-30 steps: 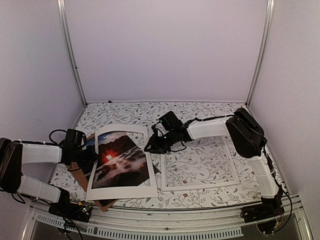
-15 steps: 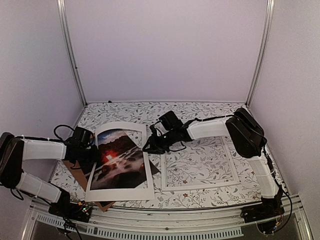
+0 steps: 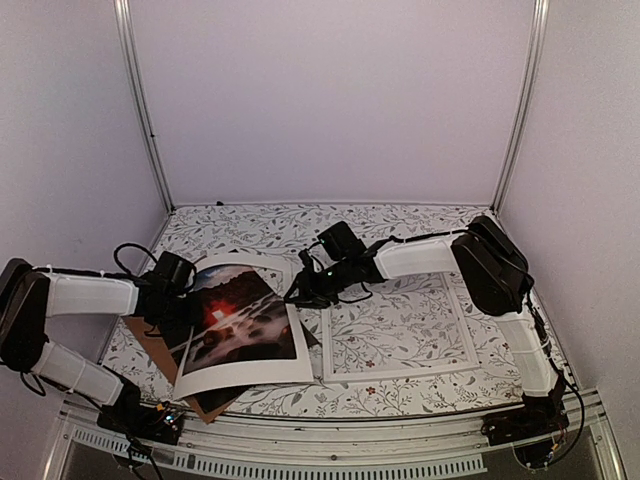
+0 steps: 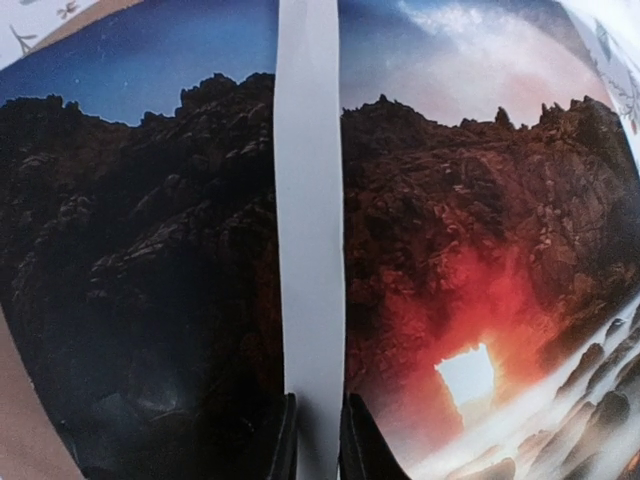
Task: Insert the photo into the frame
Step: Pick up the mat board from the photo, then adjust the frame body at the center of the board.
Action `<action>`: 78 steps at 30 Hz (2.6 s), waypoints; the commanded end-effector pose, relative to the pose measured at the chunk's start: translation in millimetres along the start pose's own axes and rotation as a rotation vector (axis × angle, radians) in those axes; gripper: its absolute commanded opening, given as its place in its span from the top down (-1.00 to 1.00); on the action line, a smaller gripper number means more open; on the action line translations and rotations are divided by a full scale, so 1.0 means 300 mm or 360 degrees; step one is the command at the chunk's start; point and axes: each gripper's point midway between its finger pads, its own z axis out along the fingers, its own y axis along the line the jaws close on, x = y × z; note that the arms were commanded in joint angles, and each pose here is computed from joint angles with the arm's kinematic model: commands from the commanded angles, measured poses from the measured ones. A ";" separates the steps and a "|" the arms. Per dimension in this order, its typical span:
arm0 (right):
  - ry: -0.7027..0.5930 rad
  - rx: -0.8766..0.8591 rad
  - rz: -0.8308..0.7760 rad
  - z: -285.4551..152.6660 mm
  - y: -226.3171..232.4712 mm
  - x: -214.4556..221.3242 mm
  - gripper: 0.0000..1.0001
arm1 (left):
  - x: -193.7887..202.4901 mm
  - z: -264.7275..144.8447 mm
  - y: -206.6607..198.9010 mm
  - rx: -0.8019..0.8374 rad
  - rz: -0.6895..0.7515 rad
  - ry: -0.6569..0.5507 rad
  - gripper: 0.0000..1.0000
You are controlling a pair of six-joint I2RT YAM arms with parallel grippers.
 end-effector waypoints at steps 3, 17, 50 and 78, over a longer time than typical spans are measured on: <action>-0.0057 -0.0018 -0.0058 -0.074 0.045 -0.045 0.09 | 0.040 -0.007 0.019 -0.0064 0.0052 0.0076 0.78; -0.0126 0.0144 -0.0119 -0.156 0.013 -0.084 -0.29 | -0.033 -0.062 -0.038 0.0021 0.0062 0.0013 0.88; -0.0625 0.0944 0.0142 -0.935 -0.482 -0.166 -0.54 | -0.187 -0.132 -0.248 0.0136 0.0216 -0.0066 0.92; -0.0417 0.1175 0.0402 -0.987 -0.859 0.160 0.01 | -0.153 -0.106 -0.406 0.0125 0.0395 -0.0019 0.90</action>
